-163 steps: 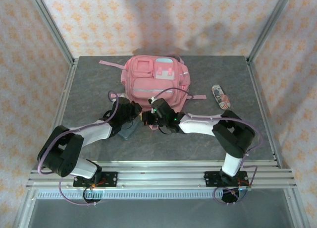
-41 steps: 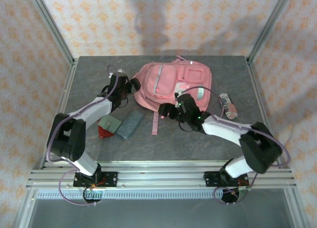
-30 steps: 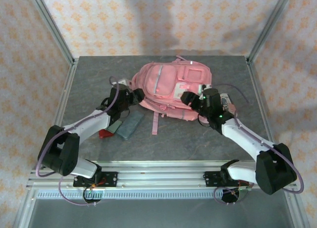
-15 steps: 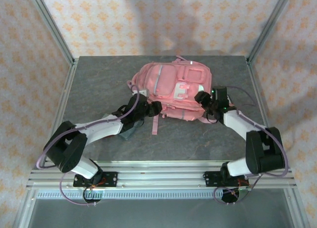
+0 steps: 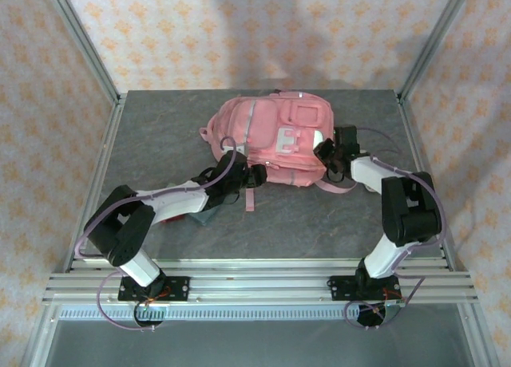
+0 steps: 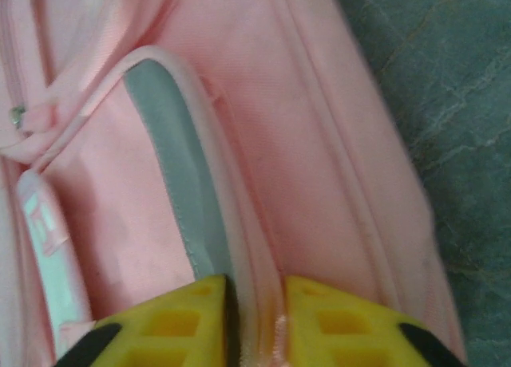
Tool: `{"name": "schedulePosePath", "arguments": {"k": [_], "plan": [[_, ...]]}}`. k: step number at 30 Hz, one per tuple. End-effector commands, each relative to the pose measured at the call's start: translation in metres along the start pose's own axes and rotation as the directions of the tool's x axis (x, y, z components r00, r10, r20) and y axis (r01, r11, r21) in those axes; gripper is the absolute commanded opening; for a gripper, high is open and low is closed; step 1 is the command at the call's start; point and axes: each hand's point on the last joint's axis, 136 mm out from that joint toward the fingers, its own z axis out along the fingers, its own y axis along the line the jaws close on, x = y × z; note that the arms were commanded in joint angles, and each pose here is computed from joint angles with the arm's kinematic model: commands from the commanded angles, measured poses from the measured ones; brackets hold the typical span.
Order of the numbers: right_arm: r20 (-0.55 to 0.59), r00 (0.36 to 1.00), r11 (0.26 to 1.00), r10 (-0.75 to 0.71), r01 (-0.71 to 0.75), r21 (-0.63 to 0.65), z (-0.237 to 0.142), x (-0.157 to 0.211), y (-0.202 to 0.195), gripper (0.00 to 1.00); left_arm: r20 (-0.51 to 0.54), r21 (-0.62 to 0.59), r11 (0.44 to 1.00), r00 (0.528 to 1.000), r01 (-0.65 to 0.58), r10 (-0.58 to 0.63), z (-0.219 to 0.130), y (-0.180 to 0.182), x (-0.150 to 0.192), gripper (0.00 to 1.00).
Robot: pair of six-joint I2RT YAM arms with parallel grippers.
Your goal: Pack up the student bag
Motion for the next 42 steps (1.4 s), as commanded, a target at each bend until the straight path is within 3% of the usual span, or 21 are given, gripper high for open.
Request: {"name": "schedulePosePath", "arguments": {"k": [1, 5, 8, 12, 16, 20, 35, 37, 40, 42], "plan": [[-0.044, 0.999, 0.996, 0.031, -0.027, 0.083, 0.008, 0.012, -0.021, 0.0, 0.036, -0.004, 1.0, 0.999, -0.01, 0.01, 0.002, -0.009, -0.015, 0.64], [-0.004, 1.0, 0.999, 0.025, -0.025, -0.029, -0.012, -0.005, 0.015, 0.0, 0.051, -0.022, 0.999, 0.998, -0.037, 0.038, 0.001, -0.012, -0.024, 0.64], [0.031, 0.999, 0.979, 0.013, -0.006, -0.204, -0.043, -0.023, 0.067, 0.0, 0.069, -0.036, 0.998, 0.996, -0.06, 0.062, -0.001, -0.015, -0.034, 0.64], [0.108, 0.994, 0.916, 0.026, 0.019, -0.4, -0.1, -0.052, 0.132, 0.0, 0.075, -0.043, 0.995, 0.993, -0.086, 0.089, 0.0, -0.019, -0.041, 0.64], [0.153, 0.987, 0.854, 0.055, 0.033, -0.519, -0.146, -0.068, 0.17, 0.0, 0.085, -0.034, 0.996, 0.992, -0.087, 0.089, 0.002, -0.023, -0.044, 0.64], [0.16, 0.985, 0.831, 0.064, 0.036, -0.554, -0.162, -0.068, 0.178, 0.0, 0.091, -0.038, 0.995, 0.991, -0.09, 0.093, 0.006, -0.026, -0.044, 0.65], [0.134, 0.99, 0.826, 0.037, 0.045, -0.562, -0.16, -0.048, 0.175, 0.0, 0.02, -0.171, 0.968, 0.981, -0.186, 0.192, 0.054, -0.032, -0.027, 0.65], [0.136, 0.99, 0.825, 0.036, 0.048, -0.563, -0.161, -0.047, 0.175, 0.0, 0.023, -0.208, 0.959, 0.98, -0.191, 0.2, 0.055, -0.027, -0.03, 0.55], [0.147, 0.989, 0.828, 0.029, 0.058, -0.558, -0.164, -0.047, 0.173, 0.0, -0.015, -0.238, 0.947, 0.975, -0.217, 0.22, 0.065, -0.016, -0.023, 0.24], [0.149, 0.988, 0.833, 0.025, 0.062, -0.55, -0.163, -0.045, 0.17, 0.0, -0.018, -0.229, 0.947, 0.973, -0.227, 0.229, 0.064, -0.017, -0.024, 0.09]]}}
